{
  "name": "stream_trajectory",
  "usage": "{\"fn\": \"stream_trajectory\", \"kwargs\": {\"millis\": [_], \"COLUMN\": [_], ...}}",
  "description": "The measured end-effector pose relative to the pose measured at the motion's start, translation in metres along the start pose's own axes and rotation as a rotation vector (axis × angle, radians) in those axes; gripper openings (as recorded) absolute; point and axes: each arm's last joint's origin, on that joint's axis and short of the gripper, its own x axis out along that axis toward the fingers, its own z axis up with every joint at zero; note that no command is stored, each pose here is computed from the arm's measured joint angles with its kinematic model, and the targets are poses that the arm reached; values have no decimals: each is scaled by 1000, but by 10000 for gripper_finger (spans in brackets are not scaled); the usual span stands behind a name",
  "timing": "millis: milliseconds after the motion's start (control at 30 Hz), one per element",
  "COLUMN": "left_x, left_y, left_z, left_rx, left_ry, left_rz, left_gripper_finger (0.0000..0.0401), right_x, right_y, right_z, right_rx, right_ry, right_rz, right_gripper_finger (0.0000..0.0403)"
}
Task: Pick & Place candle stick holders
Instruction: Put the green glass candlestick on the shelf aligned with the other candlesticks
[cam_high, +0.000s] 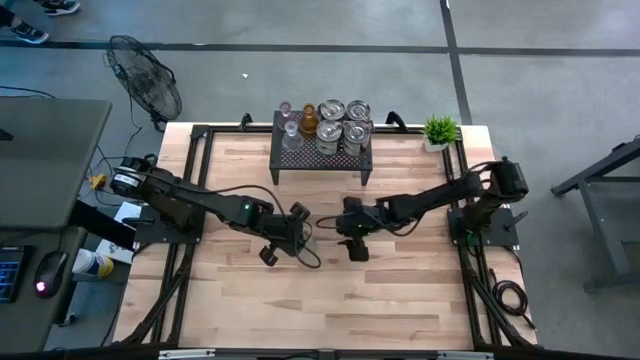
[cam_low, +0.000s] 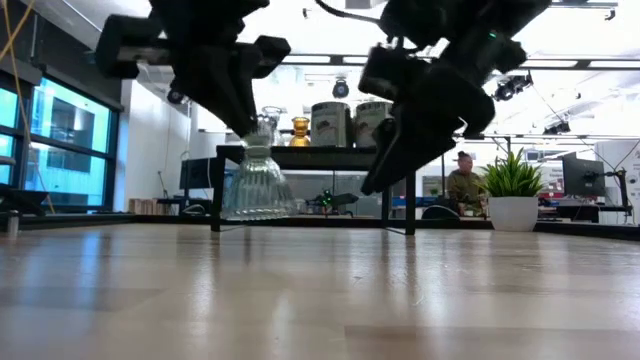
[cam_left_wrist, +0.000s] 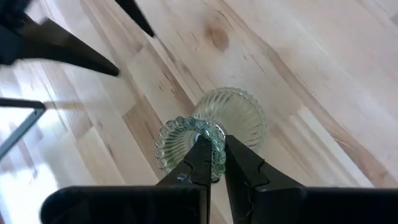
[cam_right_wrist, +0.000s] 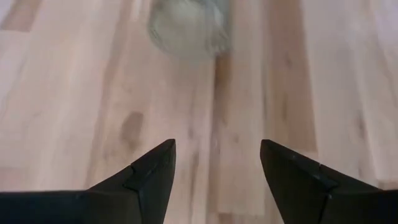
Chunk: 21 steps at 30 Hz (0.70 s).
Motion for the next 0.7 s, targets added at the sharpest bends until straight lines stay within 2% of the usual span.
{"fn": "stream_trajectory", "kwargs": {"millis": [133, 533, 700], "left_x": [-9, -44, -69], "left_y": [6, 28, 52], "left_z": [7, 27, 33], "left_rx": [-31, -178, -270], "left_ry": [0, 45, 49], "left_rz": [5, 167, 224], "left_gripper_finger": [14, 13, 13], "right_x": [-8, -27, -28], "right_y": [3, 18, 21], "right_z": [-16, -63, -73], "right_rx": [29, 52, 46], "right_ry": [-42, -205, -240], "right_rz": [-40, -105, -99], "right_gripper_finger": [226, 226, 226]}}
